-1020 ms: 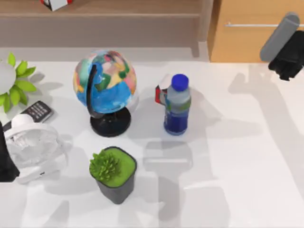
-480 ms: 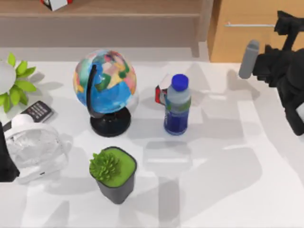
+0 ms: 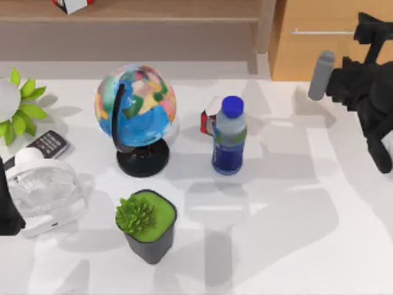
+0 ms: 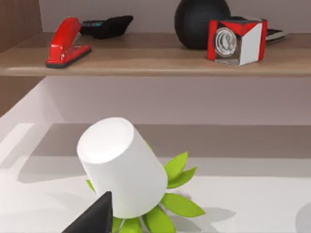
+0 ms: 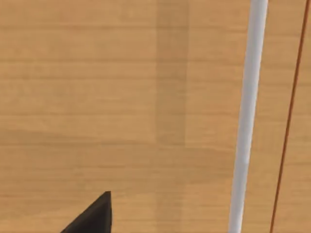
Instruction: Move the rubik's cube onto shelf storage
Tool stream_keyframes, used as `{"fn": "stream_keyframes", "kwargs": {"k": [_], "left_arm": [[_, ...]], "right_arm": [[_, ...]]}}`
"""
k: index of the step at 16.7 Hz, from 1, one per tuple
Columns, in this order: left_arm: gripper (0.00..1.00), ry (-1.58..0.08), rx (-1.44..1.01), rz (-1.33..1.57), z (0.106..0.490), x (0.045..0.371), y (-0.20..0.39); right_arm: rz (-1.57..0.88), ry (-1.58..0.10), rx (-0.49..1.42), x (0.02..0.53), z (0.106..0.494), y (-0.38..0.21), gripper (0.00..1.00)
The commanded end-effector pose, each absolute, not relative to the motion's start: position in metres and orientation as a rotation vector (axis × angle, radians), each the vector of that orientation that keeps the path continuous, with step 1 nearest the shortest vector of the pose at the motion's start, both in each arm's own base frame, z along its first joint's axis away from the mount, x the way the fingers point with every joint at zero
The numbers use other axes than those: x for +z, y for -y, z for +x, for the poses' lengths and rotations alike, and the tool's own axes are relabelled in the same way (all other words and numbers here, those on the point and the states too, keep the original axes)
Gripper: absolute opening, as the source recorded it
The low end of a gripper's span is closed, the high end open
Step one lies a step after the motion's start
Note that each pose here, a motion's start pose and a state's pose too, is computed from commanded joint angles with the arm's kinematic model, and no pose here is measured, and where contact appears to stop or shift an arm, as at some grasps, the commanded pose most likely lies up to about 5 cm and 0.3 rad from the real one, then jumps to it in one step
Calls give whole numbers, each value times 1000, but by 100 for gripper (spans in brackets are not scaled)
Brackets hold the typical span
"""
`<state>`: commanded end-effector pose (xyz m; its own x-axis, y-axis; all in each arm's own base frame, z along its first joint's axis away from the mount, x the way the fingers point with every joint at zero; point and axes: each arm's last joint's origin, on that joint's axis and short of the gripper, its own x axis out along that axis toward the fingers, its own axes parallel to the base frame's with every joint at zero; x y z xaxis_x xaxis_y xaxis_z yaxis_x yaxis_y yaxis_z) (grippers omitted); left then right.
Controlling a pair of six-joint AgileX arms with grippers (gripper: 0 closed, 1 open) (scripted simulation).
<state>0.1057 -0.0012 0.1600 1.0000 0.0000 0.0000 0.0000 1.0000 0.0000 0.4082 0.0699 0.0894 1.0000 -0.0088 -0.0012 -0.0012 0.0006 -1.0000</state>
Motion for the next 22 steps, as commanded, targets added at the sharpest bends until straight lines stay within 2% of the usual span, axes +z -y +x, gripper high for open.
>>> {"fn": "stream_keyframes", "kwargs": {"k": [5,9,22], "left_arm": [[100,0,0,0,106,160,1],[100,0,0,0,106,160,1],[100,0,0,0,106,160,1]], "right_arm": [[-1571,-8,-8,89,429,-69,100],[-1571,-8,-8,89,431,-69,100],[-1571,-8,-8,89,431,-69,2]]}}
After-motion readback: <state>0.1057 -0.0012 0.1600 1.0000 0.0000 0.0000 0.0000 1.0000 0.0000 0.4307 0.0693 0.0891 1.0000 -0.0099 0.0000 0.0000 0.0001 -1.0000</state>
